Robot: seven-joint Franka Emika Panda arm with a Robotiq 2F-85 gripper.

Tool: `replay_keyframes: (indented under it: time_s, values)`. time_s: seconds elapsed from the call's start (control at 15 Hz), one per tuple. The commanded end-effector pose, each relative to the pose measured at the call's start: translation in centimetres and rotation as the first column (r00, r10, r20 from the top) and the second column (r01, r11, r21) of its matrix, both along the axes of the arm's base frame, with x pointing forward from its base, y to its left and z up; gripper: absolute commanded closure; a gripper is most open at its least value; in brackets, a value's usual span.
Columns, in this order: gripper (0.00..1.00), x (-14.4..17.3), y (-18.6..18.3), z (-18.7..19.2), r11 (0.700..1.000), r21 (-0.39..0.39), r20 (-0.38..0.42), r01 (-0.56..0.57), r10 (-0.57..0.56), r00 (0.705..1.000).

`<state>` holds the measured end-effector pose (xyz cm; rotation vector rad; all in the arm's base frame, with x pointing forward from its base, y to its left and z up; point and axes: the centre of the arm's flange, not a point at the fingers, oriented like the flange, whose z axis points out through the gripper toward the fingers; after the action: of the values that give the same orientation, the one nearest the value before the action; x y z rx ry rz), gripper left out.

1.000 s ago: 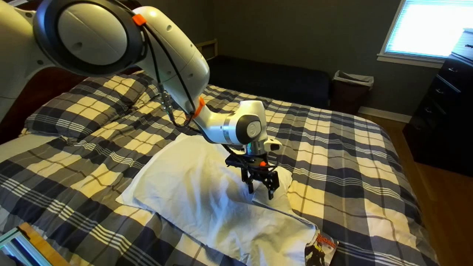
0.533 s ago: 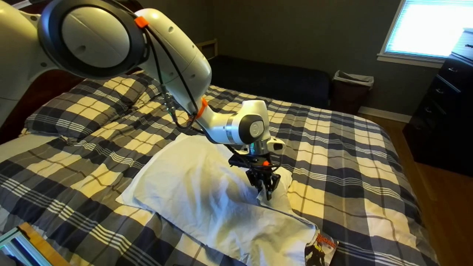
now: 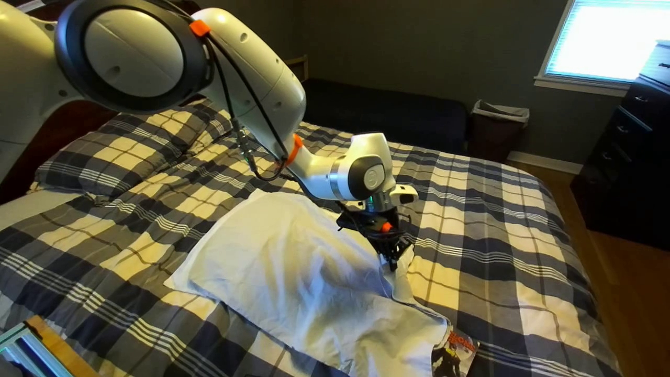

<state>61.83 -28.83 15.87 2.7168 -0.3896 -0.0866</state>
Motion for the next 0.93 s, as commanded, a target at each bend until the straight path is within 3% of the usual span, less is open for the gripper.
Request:
replay_keyframes:
  time_s: [0.0,0.27,0.87]
  values:
    - [0.97,0.0,-0.4,0.2,1.0,-0.004,0.005,0.004,-0.004,1.0]
    - [0.99,0.1,-0.1,0.2,1.0,-0.003,0.005,-0.002,0.002,1.0]
    - [0.99,1.7,-8.5,0.2,0.993,-0.026,0.035,0.112,-0.112,0.993]
